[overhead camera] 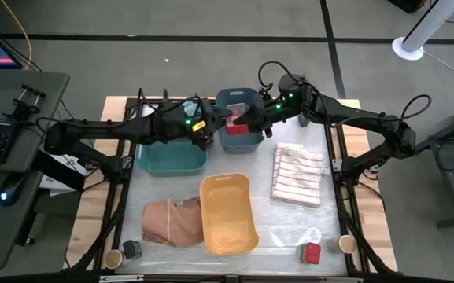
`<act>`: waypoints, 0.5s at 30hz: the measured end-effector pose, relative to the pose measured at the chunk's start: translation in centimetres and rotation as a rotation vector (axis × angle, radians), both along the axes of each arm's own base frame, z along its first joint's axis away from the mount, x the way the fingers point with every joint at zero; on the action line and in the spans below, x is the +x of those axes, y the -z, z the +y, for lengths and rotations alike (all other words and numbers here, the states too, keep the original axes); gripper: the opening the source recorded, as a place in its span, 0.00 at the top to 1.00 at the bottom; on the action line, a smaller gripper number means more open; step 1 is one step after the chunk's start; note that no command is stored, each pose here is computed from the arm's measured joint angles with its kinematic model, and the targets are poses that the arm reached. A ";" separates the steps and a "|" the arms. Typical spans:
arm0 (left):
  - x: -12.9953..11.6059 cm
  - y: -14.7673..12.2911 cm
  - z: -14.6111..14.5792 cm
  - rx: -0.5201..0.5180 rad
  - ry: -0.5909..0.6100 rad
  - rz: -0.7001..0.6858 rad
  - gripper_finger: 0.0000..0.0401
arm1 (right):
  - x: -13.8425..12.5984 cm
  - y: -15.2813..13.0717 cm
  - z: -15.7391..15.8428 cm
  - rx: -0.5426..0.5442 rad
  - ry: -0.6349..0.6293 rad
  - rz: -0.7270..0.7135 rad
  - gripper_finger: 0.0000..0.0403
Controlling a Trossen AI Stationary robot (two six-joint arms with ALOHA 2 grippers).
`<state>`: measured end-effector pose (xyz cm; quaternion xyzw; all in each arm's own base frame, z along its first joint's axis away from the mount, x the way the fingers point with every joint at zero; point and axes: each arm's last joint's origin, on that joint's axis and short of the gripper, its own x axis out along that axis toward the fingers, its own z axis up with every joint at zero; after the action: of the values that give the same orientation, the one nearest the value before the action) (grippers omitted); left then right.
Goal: Sort spices by type
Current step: Put the top red seasoning can into the green bin
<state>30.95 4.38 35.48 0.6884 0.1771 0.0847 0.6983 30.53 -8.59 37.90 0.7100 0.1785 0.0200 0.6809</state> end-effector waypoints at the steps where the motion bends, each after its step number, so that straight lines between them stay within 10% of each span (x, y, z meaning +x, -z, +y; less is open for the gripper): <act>1: 0.0 0.0 -0.1 -0.002 0.014 0.001 0.47 | 0.0 0.0 0.1 0.007 -0.017 0.001 0.52; 15: 0.4 -0.7 -0.9 0.038 0.190 -0.071 0.47 | 0.2 -0.5 1.7 0.061 -0.213 -0.046 0.52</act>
<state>31.31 3.47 36.15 0.7116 0.0844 0.0456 0.6960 30.74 -6.90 38.43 0.7068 0.2364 0.1141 0.6569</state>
